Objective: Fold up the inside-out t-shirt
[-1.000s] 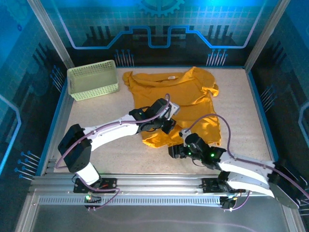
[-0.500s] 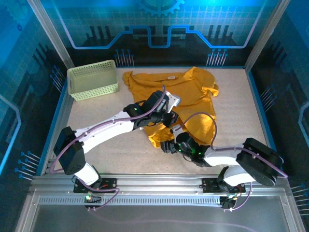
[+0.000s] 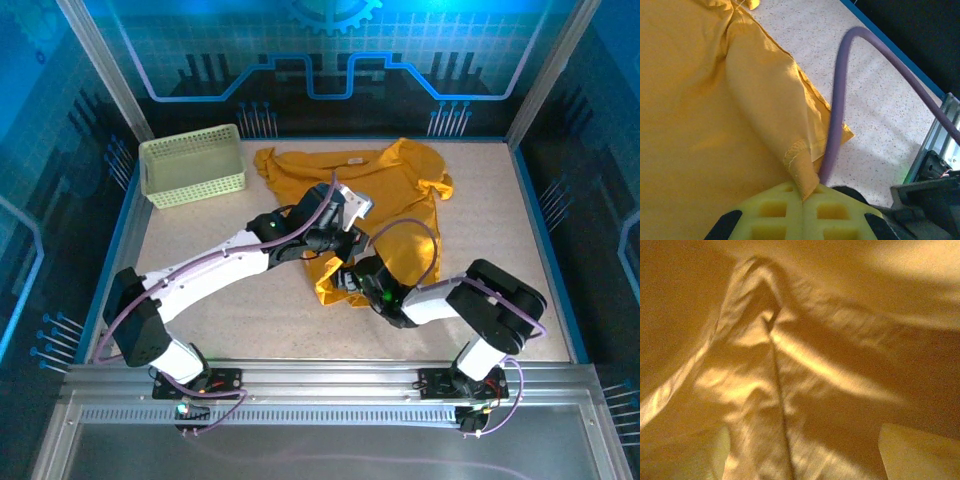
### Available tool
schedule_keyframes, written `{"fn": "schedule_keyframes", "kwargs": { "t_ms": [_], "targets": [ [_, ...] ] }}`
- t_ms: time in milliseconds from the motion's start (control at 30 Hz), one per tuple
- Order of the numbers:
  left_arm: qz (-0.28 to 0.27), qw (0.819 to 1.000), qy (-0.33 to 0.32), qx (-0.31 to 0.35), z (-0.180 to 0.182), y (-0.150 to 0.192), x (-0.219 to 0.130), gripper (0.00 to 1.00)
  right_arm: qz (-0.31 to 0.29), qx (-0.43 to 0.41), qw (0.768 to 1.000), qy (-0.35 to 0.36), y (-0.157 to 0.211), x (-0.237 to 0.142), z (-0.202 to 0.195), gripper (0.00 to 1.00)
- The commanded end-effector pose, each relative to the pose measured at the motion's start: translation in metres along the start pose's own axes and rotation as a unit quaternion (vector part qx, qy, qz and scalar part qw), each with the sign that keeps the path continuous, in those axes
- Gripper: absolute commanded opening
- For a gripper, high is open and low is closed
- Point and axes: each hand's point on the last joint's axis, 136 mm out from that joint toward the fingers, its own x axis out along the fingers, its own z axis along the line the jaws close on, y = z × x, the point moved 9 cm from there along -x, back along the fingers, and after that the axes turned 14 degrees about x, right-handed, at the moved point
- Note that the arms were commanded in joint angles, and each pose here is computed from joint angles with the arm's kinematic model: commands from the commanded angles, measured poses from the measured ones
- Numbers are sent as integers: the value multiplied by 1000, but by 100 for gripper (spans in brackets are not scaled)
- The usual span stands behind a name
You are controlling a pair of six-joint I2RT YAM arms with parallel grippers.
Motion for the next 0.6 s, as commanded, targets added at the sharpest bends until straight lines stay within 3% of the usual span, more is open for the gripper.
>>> {"fn": "schedule_keyframes", "kwargs": {
  "t_ms": [0, 300, 567],
  "targets": [
    [-29, 999, 25, -9, -7, -16, -22, 0, -66, 27, 997, 32, -27, 16, -7, 79],
    [-49, 998, 44, -16, -13, -28, -34, 0, -100, 54, 990, 82, -53, 43, -20, 80],
    [-62, 995, 54, -50, -14, -50, -28, 0, -145, 73, 973, 167, -50, 43, -13, 81]
  ]
}}
